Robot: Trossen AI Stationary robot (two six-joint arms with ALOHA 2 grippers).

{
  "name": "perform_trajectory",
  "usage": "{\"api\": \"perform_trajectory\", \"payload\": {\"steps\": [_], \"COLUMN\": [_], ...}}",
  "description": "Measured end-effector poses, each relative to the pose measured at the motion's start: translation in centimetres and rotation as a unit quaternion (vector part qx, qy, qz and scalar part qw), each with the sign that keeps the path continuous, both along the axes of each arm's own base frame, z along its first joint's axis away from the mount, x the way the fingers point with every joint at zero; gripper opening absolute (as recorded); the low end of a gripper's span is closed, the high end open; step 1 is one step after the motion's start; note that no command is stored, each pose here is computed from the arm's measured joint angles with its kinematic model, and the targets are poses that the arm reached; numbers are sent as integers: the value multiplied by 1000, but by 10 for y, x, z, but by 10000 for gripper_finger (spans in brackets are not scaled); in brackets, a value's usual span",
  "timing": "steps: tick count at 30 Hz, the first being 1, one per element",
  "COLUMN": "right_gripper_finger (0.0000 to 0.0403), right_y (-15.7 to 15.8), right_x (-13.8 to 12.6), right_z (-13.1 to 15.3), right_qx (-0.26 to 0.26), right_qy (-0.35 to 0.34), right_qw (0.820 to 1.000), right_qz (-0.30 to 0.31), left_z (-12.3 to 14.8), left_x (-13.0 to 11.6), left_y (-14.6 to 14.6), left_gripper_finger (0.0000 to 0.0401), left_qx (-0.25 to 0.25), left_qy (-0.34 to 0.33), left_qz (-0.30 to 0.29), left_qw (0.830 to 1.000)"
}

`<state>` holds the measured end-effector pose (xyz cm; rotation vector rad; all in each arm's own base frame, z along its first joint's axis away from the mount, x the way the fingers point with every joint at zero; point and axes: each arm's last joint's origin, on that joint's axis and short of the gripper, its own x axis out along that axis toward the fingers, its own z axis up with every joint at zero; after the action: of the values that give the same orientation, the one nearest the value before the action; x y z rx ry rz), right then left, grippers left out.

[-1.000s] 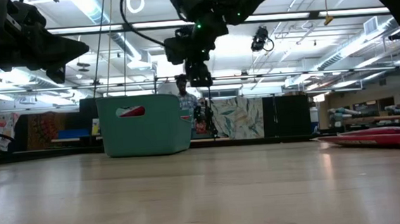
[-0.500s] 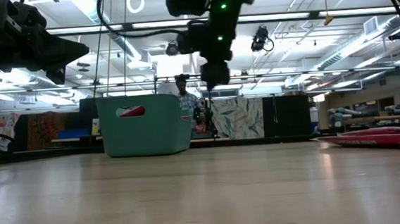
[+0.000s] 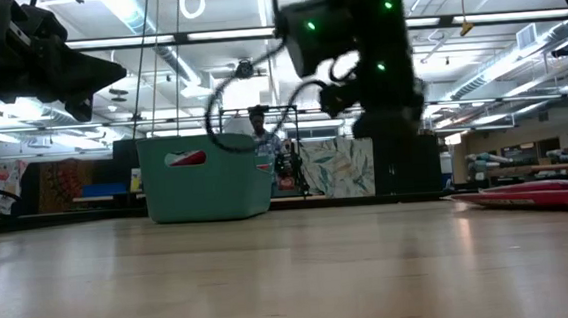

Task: Sort popcorn bags into baskets
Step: Put the red popcorn bag into the green bin

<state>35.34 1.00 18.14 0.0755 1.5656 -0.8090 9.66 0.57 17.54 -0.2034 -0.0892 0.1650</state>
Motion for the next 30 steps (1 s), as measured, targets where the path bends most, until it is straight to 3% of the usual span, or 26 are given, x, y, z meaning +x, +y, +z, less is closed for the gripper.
{"api": "perform_trajectory", "payload": {"steps": [5, 14, 25, 30], "right_gripper_finger": [195, 195, 191, 147], "right_y": [12, 34, 35, 34], "right_x": [-19, -46, -69, -72], "right_z": [-23, -46, -65, -69], "right_qx": [32, 32, 27, 21], "right_qy": [23, 68, 97, 98], "right_qw": [995, 985, 978, 979], "right_qz": [-95, -158, -182, -175], "left_z": [0, 0, 0, 0], "left_x": [0, 0, 0, 0], "left_y": [0, 0, 0, 0], "left_gripper_finger": [25, 25, 25, 25], "left_qx": [0, 0, 0, 0], "left_qy": [2, 2, 2, 2], "left_qz": [0, 0, -5, -5], "left_qw": [1000, 1000, 1000, 1000]}}
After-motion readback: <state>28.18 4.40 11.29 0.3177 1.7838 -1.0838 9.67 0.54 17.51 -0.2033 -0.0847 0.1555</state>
